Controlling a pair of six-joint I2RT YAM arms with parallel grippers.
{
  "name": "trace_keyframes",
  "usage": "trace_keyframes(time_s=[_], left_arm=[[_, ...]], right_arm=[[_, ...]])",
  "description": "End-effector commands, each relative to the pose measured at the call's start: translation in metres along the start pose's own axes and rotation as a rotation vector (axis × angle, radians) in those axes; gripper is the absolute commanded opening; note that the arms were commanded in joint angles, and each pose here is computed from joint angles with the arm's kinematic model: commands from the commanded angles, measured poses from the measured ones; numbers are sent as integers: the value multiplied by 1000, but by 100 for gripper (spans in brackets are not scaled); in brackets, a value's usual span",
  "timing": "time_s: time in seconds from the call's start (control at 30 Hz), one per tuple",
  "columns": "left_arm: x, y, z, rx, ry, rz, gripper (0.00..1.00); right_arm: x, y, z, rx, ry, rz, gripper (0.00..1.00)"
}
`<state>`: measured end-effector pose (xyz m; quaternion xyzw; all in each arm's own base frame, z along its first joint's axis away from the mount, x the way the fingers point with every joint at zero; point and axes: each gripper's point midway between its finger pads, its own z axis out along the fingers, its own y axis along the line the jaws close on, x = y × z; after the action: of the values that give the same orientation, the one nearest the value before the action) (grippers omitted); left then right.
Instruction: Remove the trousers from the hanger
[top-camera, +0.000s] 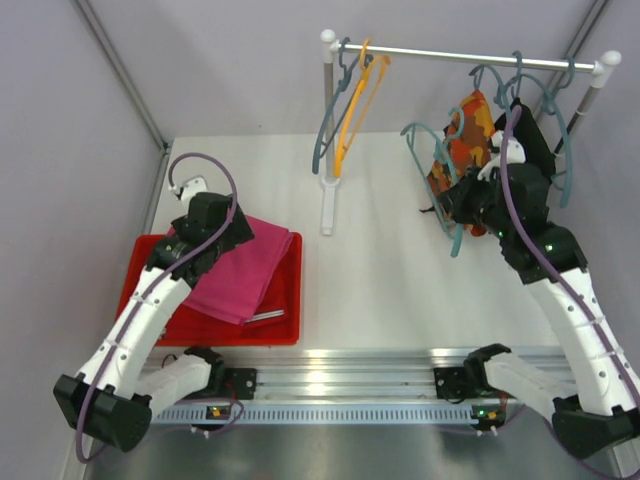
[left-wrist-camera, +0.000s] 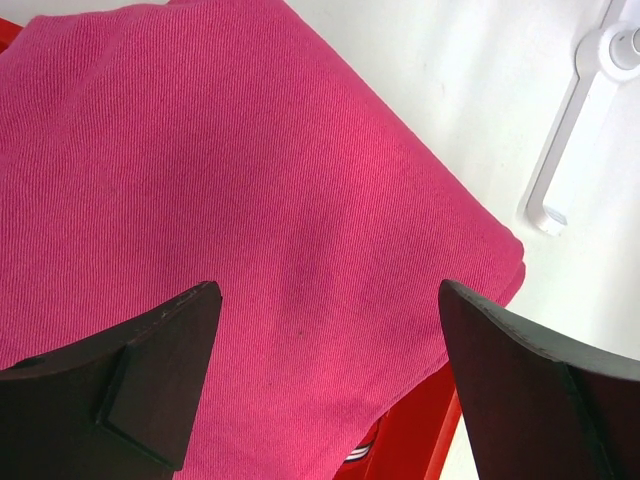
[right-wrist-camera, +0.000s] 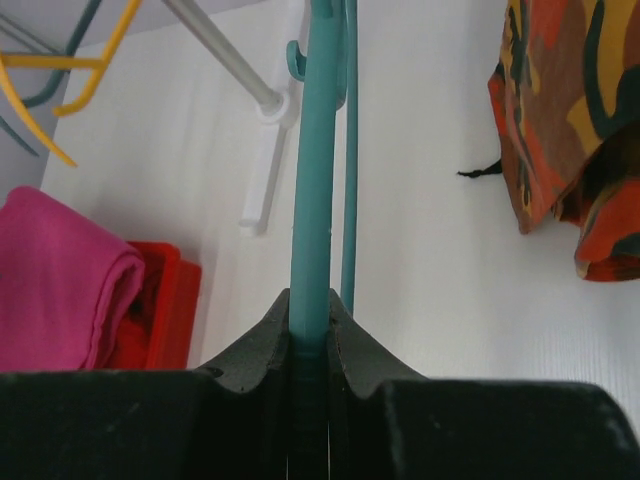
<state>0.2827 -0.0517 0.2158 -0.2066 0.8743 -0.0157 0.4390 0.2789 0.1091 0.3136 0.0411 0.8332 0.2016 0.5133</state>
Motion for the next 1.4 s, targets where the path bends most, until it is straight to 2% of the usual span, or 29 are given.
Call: trace_keyframes(time_s=[0.0, 0.27, 0.53, 0.9, 1.03, 1.37], left_arm=[[-7, -7, -1, 71, -13, -3, 95], [-5, -3, 0, 66, -10, 8, 95], [-4, 4, 2, 38, -8, 8, 96], [-12, 12, 0, 13, -21, 5, 98], [-15, 8, 1, 78, 22, -23, 98], [-32, 21, -3, 53, -7, -63, 98]], right_arm=[[-69, 15, -3, 40, -194, 1, 0], [-116, 60, 22, 24, -257, -59, 0], [-137, 53, 44, 254, -289, -86, 0], [-127, 73, 89, 265, -247, -177, 0], [-126, 79, 100, 256, -252, -191, 0], [-105, 81, 134, 249, -195, -219, 0]])
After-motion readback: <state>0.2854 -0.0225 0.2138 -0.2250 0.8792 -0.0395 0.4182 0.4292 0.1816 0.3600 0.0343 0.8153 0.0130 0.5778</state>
